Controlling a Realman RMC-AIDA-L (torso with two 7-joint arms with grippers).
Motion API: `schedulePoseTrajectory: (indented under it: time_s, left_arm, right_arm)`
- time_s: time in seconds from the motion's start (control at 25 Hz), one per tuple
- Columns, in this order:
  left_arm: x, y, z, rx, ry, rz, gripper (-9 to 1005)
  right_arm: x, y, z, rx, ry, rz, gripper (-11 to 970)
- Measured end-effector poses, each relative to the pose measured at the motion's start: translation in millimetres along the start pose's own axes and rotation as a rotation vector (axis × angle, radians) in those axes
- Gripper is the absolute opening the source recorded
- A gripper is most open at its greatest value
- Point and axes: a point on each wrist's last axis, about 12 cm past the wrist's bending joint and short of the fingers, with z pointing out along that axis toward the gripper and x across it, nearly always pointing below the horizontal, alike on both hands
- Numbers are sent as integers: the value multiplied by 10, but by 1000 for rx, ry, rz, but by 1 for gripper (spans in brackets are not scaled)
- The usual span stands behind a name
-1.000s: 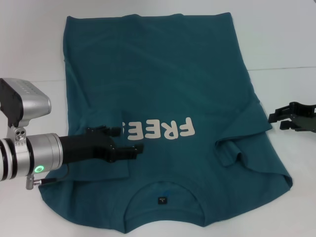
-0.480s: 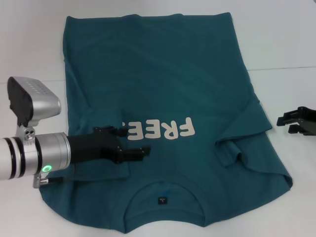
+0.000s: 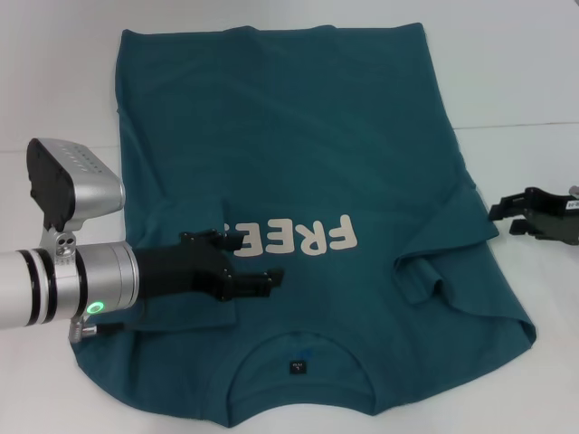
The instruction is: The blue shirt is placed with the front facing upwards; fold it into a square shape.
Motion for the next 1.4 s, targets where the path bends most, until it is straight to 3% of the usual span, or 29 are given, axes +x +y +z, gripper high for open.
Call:
schedulePoseTrajectory:
  time_s: [0.32,1.4]
  left_arm:
    - [14,4,-11,-4,0,-1,919]
    - [46,-8,-16,3,4,-6,915]
  right_arm:
    - [-18,125,75,-19,-2,3,450]
    - [44,35,72,24,39,-6,445]
